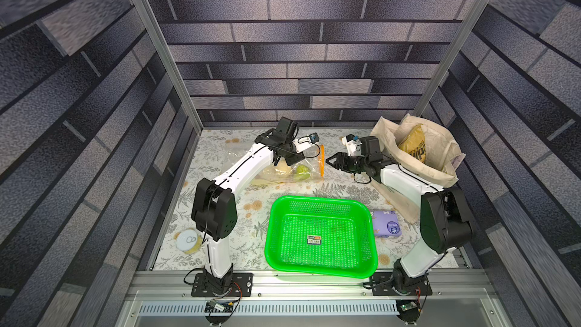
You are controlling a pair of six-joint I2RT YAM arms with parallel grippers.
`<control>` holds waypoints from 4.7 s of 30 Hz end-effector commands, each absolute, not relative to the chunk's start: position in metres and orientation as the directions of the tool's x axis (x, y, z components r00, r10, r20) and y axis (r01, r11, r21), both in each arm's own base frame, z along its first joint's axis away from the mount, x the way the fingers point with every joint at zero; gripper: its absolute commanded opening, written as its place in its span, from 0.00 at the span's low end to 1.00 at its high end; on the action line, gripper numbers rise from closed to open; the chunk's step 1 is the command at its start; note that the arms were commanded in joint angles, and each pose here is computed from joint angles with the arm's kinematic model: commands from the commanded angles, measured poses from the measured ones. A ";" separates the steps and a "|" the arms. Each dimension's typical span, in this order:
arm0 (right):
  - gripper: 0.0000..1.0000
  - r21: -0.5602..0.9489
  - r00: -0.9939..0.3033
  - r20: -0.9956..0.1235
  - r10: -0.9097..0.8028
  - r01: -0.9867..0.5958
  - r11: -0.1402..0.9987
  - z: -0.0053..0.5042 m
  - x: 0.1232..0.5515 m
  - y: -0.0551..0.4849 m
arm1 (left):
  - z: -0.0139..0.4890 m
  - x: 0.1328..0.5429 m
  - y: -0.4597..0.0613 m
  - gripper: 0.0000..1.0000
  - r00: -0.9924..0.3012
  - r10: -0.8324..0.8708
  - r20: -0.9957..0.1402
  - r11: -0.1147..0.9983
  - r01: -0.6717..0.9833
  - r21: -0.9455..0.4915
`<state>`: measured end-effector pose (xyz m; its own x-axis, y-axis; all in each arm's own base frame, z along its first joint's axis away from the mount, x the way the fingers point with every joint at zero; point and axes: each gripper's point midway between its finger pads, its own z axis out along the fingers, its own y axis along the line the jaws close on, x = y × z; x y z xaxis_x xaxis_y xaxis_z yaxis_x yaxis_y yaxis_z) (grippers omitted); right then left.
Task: Open the zip-top bag and take out the pear
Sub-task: Pick up the pear from the zipper food storage bag, then place the pear in the basket.
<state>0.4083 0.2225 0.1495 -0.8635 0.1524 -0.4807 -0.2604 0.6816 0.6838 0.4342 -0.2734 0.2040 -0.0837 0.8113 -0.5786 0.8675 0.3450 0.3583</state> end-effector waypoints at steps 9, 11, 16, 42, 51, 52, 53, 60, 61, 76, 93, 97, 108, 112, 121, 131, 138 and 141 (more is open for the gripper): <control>0.67 0.820 -0.943 -0.207 0.260 -0.022 0.572 0.136 0.426 0.245 | 0.215 0.431 -0.268 0.00 -0.109 0.798 -0.593 0.379 0.855 0.354; 0.69 0.822 -0.947 -0.185 0.263 -0.002 0.570 0.133 0.426 0.250 | 0.215 0.431 -0.269 0.00 -0.108 0.797 -0.594 0.380 0.854 0.354; 0.72 0.822 -0.955 -0.134 0.263 0.041 0.568 0.126 0.425 0.263 | 0.216 0.433 -0.272 0.00 -0.104 0.800 -0.592 0.375 0.856 0.356; 0.90 0.850 -0.979 -0.006 0.202 0.102 0.517 0.084 0.434 0.314 | 0.220 0.431 -0.283 0.00 -0.094 0.788 -0.608 0.374 0.858 0.352; 0.89 0.810 -0.988 -0.005 0.157 0.088 0.580 0.070 0.425 0.317 | 0.215 0.430 -0.286 0.00 -0.098 0.793 -0.601 0.369 0.863 0.346; 0.90 0.799 -0.990 -0.013 0.143 0.076 0.596 0.069 0.423 0.317 | 0.215 0.430 -0.286 0.00 -0.097 0.794 -0.601 0.368 0.863 0.346; 0.89 0.787 -0.992 -0.024 0.125 0.058 0.614 0.067 0.420 0.317 | 0.215 0.430 -0.286 0.00 -0.098 0.795 -0.599 0.368 0.863 0.346; 0.90 0.748 -0.997 -0.070 0.019 -0.040 0.662 0.058 0.409 0.318 | 0.212 0.429 -0.285 0.00 -0.111 0.795 -0.596 0.375 0.863 0.339; 0.90 0.746 -0.997 -0.072 0.009 -0.048 0.664 0.057 0.408 0.320 | 0.211 0.428 -0.285 0.00 -0.113 0.795 -0.596 0.375 0.864 0.337; 0.77 0.734 -0.995 -0.078 0.055 -0.020 0.679 0.043 0.420 0.327 | 0.199 0.422 -0.274 0.00 -0.146 0.801 -0.580 0.396 0.856 0.331; 0.67 0.719 -0.971 -0.199 0.132 -0.053 0.693 0.101 0.416 0.291 | 0.199 0.430 -0.231 0.00 -0.198 0.754 -0.626 0.496 0.797 0.345; 0.66 0.692 -0.956 -0.236 0.172 -0.041 0.721 0.113 0.418 0.267 | 0.200 0.428 -0.233 0.00 -0.194 0.759 -0.622 0.491 0.798 0.350; 0.66 0.539 -0.904 -0.416 0.101 -0.155 0.828 0.169 0.390 0.202 | 0.205 0.430 -0.226 0.00 -0.221 0.752 -0.621 0.518 0.781 0.349; 0.67 0.531 -0.860 -0.510 -0.009 -0.323 0.783 0.207 0.364 0.206 | 0.202 0.437 -0.218 0.00 -0.260 0.737 -0.624 0.557 0.757 0.342; 0.64 0.625 -0.835 -0.479 -0.270 -0.541 0.563 0.223 0.287 0.246 | 0.199 0.455 -0.203 0.00 -0.338 0.710 -0.618 0.625 0.707 0.331; 0.62 0.610 -0.755 -0.331 -0.566 -0.629 0.482 0.174 0.216 0.268 | 0.199 0.455 -0.199 0.00 -0.344 0.707 -0.618 0.632 0.701 0.332; 0.61 0.583 -0.715 -0.221 -0.663 -0.642 0.498 0.142 0.202 0.266 | 0.199 0.456 -0.199 0.00 -0.345 0.708 -0.616 0.631 0.701 0.333; 0.62 0.547 -0.684 -0.173 -0.708 -0.665 0.509 0.128 0.197 0.267 | 0.199 0.456 -0.198 0.00 -0.346 0.710 -0.614 0.630 0.701 0.334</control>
<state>0.2072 0.2718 0.1373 -0.7269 -0.6482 -0.2268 -0.6344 0.5075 0.5831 0.4522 -0.2026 0.1930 -0.3251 0.7204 -0.6127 0.7195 0.6089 0.3341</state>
